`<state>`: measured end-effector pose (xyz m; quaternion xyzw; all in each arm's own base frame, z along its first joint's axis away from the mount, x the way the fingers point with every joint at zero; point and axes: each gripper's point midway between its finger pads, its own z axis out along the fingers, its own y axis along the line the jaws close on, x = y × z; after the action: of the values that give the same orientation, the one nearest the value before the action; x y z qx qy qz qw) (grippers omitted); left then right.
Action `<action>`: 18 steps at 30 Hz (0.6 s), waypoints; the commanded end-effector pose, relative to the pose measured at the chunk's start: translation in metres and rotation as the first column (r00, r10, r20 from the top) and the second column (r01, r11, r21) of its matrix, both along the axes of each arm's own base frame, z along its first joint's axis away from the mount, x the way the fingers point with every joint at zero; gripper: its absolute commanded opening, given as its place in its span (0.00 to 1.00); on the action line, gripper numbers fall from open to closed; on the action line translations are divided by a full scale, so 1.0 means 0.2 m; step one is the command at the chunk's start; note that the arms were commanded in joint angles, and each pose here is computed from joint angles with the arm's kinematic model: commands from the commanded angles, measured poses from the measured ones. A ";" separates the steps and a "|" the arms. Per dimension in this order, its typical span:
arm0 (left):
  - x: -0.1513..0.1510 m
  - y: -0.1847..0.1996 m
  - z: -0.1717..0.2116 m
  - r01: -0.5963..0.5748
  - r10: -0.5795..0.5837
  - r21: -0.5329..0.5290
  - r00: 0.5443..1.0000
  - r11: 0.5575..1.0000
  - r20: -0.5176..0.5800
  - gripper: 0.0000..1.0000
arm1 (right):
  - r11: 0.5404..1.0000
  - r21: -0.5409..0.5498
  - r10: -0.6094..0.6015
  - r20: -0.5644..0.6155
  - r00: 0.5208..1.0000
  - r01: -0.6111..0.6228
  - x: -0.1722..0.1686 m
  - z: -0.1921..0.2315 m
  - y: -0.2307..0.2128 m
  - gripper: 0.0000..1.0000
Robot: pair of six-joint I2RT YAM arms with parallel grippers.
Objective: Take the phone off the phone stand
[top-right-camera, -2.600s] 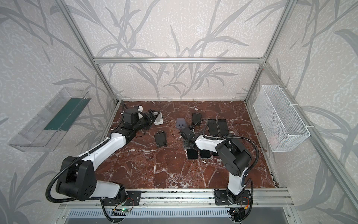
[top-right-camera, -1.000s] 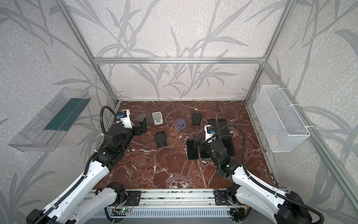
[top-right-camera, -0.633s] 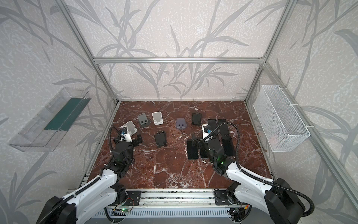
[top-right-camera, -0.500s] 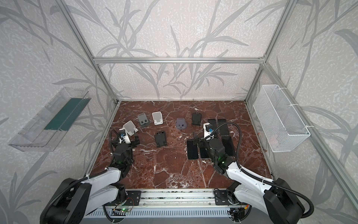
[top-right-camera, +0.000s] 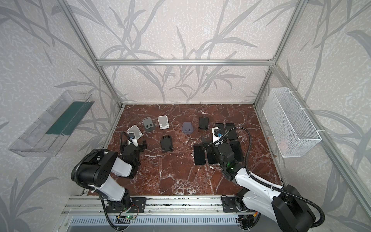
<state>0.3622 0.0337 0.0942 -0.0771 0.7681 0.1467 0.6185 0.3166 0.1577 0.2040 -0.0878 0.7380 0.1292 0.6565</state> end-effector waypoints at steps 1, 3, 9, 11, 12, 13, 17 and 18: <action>0.07 0.02 0.07 0.030 -0.028 -0.058 0.999 0.998 0.036 0.99 | 0.999 -0.043 0.011 0.055 0.998 -0.009 0.00 0.03 0.00 0.99; 0.10 0.06 0.04 0.034 -0.035 -0.119 0.999 0.992 -0.005 0.99 | 0.997 -0.077 0.015 0.070 0.997 -0.010 0.00 0.04 0.00 0.99; 0.13 0.09 0.02 0.056 -0.064 -0.195 0.997 0.979 -0.036 0.99 | 0.991 -0.132 0.009 0.117 0.993 0.007 -0.01 0.10 -0.03 0.99; 0.13 0.10 0.02 0.055 -0.063 -0.194 0.997 0.979 -0.033 0.99 | 0.989 -0.145 -0.008 0.117 0.993 0.025 -0.01 0.09 -0.05 0.99; 0.13 0.11 0.02 0.046 -0.054 -0.192 0.998 0.980 -0.032 0.99 | 0.987 -0.155 -0.013 0.117 0.993 0.031 -0.01 0.09 -0.06 0.99; 0.12 0.11 0.02 0.039 -0.046 -0.193 0.998 0.980 -0.030 0.99 | 0.984 -0.173 -0.017 0.115 0.993 0.037 -0.01 0.08 -0.07 0.99; 0.12 0.11 0.02 0.035 -0.041 -0.189 0.999 0.981 -0.030 0.99 | 0.967 -0.232 -0.076 0.121 0.990 0.103 0.02 0.05 -0.14 0.99; 0.13 0.11 0.02 0.036 -0.043 -0.185 0.999 0.982 -0.033 0.99 | 0.959 -0.259 -0.083 0.129 0.988 0.115 0.04 0.05 -0.16 0.99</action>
<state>0.3879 0.0573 0.0958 -0.1176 0.7921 0.0682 0.5951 0.3196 0.1396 0.2164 -0.1419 0.7148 0.0380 0.6837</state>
